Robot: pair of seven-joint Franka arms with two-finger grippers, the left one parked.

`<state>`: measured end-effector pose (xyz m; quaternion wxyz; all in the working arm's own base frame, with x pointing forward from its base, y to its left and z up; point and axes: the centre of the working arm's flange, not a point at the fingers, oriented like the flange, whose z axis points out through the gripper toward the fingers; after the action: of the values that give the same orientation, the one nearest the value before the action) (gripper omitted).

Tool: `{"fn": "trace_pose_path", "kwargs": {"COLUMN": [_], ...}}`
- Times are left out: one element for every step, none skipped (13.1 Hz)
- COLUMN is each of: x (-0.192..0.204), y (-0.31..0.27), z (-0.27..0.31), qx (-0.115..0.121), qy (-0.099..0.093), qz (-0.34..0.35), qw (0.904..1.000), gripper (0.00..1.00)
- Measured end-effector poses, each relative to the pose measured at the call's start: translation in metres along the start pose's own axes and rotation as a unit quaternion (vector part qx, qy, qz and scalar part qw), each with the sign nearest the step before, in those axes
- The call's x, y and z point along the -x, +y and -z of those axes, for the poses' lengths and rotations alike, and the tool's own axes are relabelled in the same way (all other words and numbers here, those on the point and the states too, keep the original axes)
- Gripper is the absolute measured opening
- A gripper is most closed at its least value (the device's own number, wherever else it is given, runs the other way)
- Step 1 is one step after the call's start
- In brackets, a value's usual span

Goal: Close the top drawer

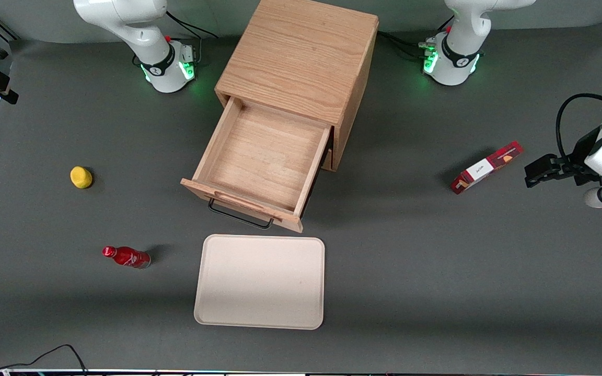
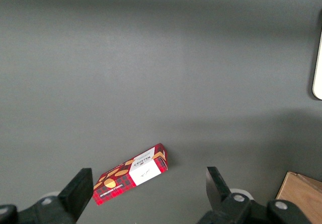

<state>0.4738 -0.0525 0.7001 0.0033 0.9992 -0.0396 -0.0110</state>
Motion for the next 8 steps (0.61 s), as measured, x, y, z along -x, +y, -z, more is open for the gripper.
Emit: {"fn": "trace_pose_path", "kwargs": {"x": [0.000, 0.000, 0.000, 0.001, 0.001, 0.001, 0.001, 0.001], "y": [0.003, 0.005, 0.005, 0.004, 0.004, 0.004, 0.004, 0.004], "z": [0.001, 0.003, 0.007, 0.010, 0.014, 0.016, 0.016, 0.015], "qx": [0.000, -0.001, -0.001, -0.001, -0.001, -0.001, -0.001, -0.001], "qy": [0.004, 0.006, 0.010, 0.014, 0.018, 0.020, 0.020, 0.019], "qz": [-0.003, -0.005, -0.004, -0.004, -0.004, -0.004, -0.004, -0.004], "qw": [1.0000, 1.0000, 0.9999, 0.9999, 0.9998, 0.9998, 0.9998, 0.9998], "gripper": [1.00, 1.00, 1.00, 1.00, 1.00, 1.00, 1.00, 1.00]}}
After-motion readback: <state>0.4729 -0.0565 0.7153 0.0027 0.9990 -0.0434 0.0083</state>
